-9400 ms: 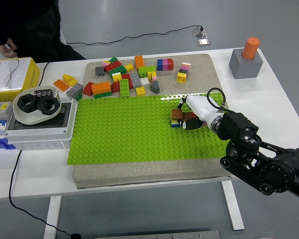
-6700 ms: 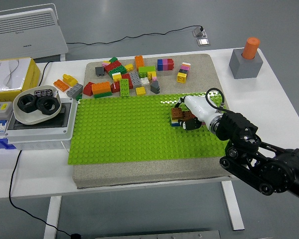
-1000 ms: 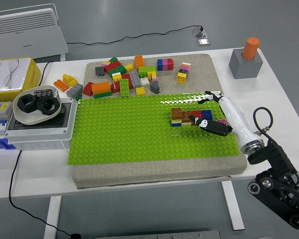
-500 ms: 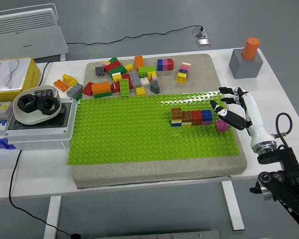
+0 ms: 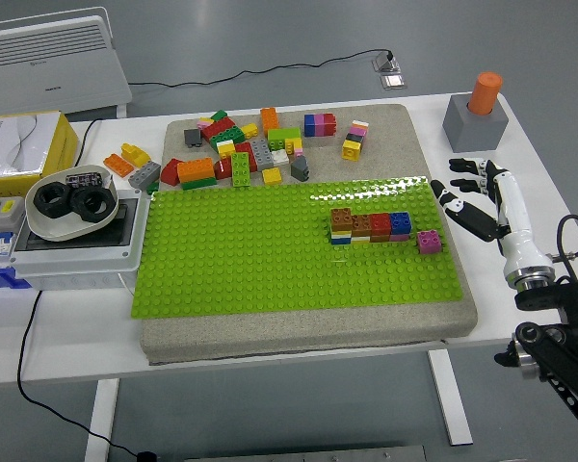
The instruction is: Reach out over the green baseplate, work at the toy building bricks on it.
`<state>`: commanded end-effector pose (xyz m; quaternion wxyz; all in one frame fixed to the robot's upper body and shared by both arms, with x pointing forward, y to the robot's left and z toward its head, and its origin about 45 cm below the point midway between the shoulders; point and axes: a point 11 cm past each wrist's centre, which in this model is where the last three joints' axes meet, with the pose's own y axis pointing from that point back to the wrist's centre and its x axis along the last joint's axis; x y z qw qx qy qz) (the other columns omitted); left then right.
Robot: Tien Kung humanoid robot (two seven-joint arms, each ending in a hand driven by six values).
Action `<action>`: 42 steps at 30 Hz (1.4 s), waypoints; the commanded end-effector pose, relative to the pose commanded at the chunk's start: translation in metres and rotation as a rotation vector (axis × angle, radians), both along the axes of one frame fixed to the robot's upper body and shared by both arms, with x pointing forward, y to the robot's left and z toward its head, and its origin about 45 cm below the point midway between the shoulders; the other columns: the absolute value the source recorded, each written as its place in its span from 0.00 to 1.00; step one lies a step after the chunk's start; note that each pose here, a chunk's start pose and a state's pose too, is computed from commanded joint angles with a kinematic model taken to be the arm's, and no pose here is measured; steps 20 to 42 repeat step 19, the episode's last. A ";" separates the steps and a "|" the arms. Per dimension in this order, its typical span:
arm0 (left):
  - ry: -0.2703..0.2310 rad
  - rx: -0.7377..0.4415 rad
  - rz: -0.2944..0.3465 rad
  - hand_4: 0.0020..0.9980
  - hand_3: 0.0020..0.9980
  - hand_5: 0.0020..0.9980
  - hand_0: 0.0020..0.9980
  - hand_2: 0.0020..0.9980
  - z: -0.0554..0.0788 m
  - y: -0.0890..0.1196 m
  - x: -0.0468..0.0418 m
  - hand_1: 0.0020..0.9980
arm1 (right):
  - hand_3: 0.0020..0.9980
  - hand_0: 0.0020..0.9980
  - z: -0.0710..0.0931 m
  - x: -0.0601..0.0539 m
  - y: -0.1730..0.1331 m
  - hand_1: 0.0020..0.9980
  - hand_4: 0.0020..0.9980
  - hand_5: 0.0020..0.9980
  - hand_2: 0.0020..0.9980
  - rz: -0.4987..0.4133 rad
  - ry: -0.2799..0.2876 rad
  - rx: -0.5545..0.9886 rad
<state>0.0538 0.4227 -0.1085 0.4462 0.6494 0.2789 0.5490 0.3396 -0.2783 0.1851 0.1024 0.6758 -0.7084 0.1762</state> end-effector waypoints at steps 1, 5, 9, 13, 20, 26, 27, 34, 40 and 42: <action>0.001 -0.001 -0.002 0.54 0.52 0.32 0.76 0.63 0.000 0.000 0.0003 0.71 | 0.63 0.62 0.001 0.000 -0.002 0.61 0.79 0.37 0.67 -0.005 -0.001 -0.001; 0.011 0.000 -0.010 0.55 0.52 0.31 0.76 0.63 0.000 -0.001 0.0012 0.70 | 0.63 0.62 0.001 0.000 -0.008 0.61 0.77 0.35 0.67 -0.020 0.000 0.001; 0.018 0.004 -0.017 0.55 0.52 0.31 0.76 0.63 0.000 -0.001 0.0016 0.70 | 0.63 0.62 -0.001 -0.001 -0.007 0.61 0.77 0.35 0.67 -0.022 0.003 0.010; 0.022 0.008 -0.019 0.54 0.51 0.32 0.76 0.63 0.000 0.000 0.0021 0.71 | 0.63 0.62 -0.004 -0.002 -0.004 0.61 0.77 0.35 0.67 -0.020 0.012 0.025; 0.024 0.017 -0.014 0.55 0.51 0.33 0.76 0.64 0.002 0.004 0.0018 0.71 | 0.63 0.62 -0.008 -0.002 -0.001 0.61 0.77 0.35 0.67 -0.017 0.025 0.037; 0.024 0.017 -0.014 0.55 0.51 0.33 0.76 0.64 0.002 0.004 0.0018 0.71 | 0.63 0.62 -0.008 -0.002 -0.001 0.61 0.77 0.35 0.67 -0.017 0.025 0.037; 0.024 0.017 -0.014 0.55 0.51 0.33 0.76 0.64 0.002 0.004 0.0018 0.71 | 0.63 0.62 -0.008 -0.002 -0.001 0.61 0.77 0.35 0.67 -0.017 0.025 0.037; 0.024 0.017 -0.014 0.55 0.51 0.33 0.76 0.64 0.002 0.004 0.0018 0.71 | 0.63 0.62 -0.008 -0.002 -0.001 0.61 0.77 0.35 0.67 -0.017 0.025 0.037; 0.024 0.017 -0.014 0.55 0.51 0.33 0.76 0.64 0.002 0.004 0.0018 0.71 | 0.63 0.62 -0.008 -0.002 -0.001 0.61 0.77 0.35 0.67 -0.017 0.025 0.037; 0.024 0.017 -0.014 0.55 0.51 0.33 0.76 0.64 0.002 0.004 0.0018 0.71 | 0.63 0.62 -0.008 -0.002 -0.001 0.61 0.77 0.35 0.67 -0.017 0.025 0.037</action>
